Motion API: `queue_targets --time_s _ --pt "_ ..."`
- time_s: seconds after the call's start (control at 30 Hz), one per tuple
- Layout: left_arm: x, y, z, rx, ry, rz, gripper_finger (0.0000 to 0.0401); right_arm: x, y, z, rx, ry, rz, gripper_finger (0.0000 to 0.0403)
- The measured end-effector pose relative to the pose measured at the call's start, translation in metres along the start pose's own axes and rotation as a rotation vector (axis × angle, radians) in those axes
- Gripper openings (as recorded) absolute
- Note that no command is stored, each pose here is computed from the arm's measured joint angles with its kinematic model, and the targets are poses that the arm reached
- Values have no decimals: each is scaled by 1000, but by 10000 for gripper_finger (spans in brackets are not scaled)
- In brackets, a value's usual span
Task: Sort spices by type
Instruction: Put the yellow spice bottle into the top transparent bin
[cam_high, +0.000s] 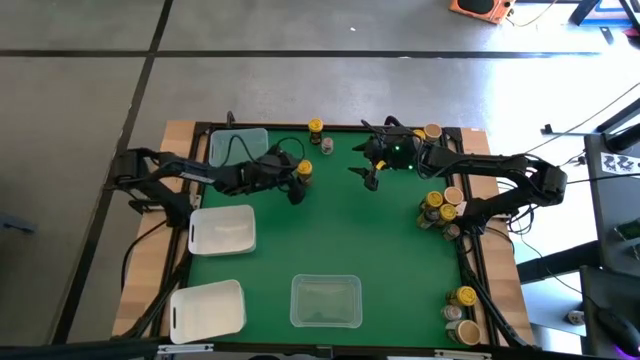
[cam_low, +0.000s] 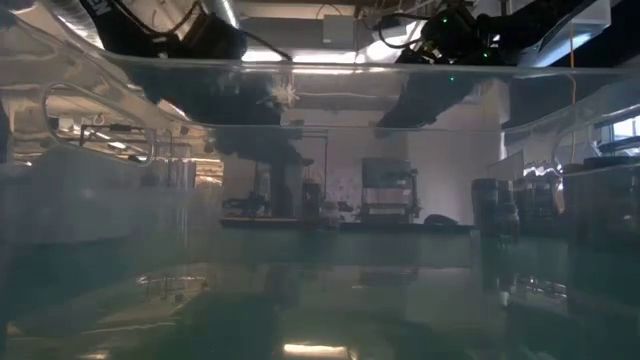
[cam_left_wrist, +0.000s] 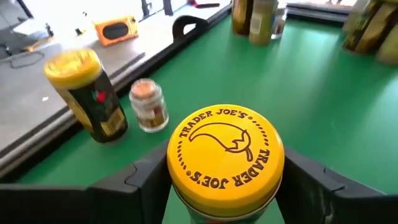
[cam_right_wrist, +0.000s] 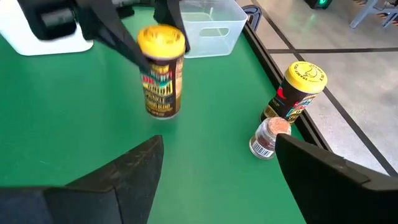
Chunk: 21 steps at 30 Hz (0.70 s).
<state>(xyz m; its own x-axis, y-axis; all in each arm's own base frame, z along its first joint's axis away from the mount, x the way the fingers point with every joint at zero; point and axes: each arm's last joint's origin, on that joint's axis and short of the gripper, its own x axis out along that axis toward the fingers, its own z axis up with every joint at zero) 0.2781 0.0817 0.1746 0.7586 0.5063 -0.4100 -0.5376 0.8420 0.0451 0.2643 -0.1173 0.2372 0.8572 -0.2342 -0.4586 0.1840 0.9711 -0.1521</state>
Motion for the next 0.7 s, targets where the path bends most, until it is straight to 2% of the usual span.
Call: queue_targets --time_s 0.2,0.37,0.6,0.7 --pt "-30 10 22 28 -54 100 236 0 0 0 0 -2 -1 308" --pt "-60 22 37 51 -83 231 238 0 0 0 -1 -3 -1 308" --pt "-92 46 41 46 -48 457 240 0 0 1 -1 -8 -2 308" --pt "-99 58 38 0 -14 542 240 0 0 1 -2 -12 -3 308"
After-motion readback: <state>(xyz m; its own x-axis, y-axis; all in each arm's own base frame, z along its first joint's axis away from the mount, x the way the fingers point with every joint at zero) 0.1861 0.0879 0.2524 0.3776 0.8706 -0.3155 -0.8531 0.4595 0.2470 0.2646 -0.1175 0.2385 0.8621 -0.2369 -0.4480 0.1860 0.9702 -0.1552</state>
